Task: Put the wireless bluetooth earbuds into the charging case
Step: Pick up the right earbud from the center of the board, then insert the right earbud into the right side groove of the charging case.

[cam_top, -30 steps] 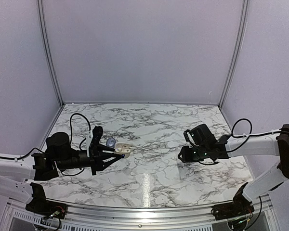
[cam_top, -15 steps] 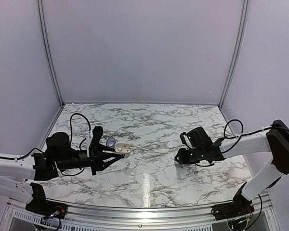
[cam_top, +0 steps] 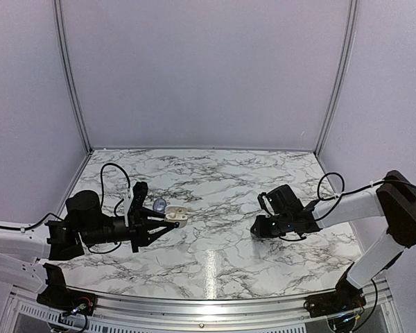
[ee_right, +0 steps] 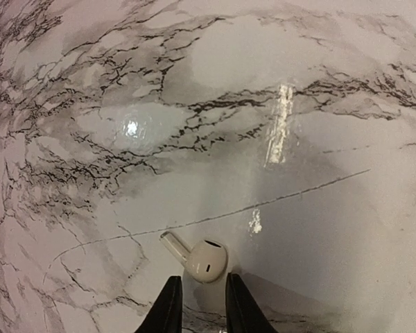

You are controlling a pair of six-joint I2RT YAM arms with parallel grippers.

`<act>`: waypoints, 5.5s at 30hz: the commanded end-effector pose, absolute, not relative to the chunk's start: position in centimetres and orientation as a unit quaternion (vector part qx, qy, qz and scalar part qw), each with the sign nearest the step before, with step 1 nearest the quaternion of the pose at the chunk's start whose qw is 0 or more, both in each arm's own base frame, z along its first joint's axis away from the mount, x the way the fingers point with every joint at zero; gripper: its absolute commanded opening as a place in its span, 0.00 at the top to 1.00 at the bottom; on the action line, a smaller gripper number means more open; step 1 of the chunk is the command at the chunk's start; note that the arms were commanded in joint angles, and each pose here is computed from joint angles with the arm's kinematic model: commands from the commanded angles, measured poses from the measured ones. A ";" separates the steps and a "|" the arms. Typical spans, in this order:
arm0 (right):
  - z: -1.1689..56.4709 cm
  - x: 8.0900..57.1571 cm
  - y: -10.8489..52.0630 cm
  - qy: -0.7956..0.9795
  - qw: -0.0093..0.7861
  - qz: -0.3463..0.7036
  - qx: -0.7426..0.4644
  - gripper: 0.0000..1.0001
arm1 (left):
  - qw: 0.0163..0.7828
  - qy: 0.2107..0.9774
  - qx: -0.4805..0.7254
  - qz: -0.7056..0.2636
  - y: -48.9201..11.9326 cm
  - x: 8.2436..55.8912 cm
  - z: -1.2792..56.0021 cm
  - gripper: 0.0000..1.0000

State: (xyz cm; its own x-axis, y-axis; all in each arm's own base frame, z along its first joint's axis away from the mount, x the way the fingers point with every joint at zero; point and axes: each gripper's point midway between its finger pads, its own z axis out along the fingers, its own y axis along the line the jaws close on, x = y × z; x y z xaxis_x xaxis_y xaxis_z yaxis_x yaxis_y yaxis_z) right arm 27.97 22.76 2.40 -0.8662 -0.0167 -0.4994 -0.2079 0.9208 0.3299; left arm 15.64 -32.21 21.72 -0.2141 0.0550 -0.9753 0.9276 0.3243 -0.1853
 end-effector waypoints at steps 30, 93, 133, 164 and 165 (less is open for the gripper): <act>0.5 28.9 22.5 0.954 0.237 0.178 -0.051 0.80 | 0.515 0.632 0.374 -0.442 -31.9 16.0 22.6 1.00; 31.3 10.3 41.1 0.558 0.596 0.132 -0.562 0.96 | 0.447 0.534 0.470 -0.541 -32.9 10.6 24.3 1.00; 27.3 10.4 43.3 0.530 0.578 0.032 -0.619 0.94 | 0.444 0.540 0.464 -0.544 -33.0 10.8 24.3 1.00; 25.4 8.6 44.2 0.501 0.562 -0.007 -0.658 0.80 | 0.447 0.545 0.460 -0.540 -33.2 11.2 24.3 1.00; 25.5 8.6 44.3 0.502 0.563 -0.006 -0.657 0.80 | 0.449 0.546 0.459 -0.539 -33.2 11.3 24.3 1.00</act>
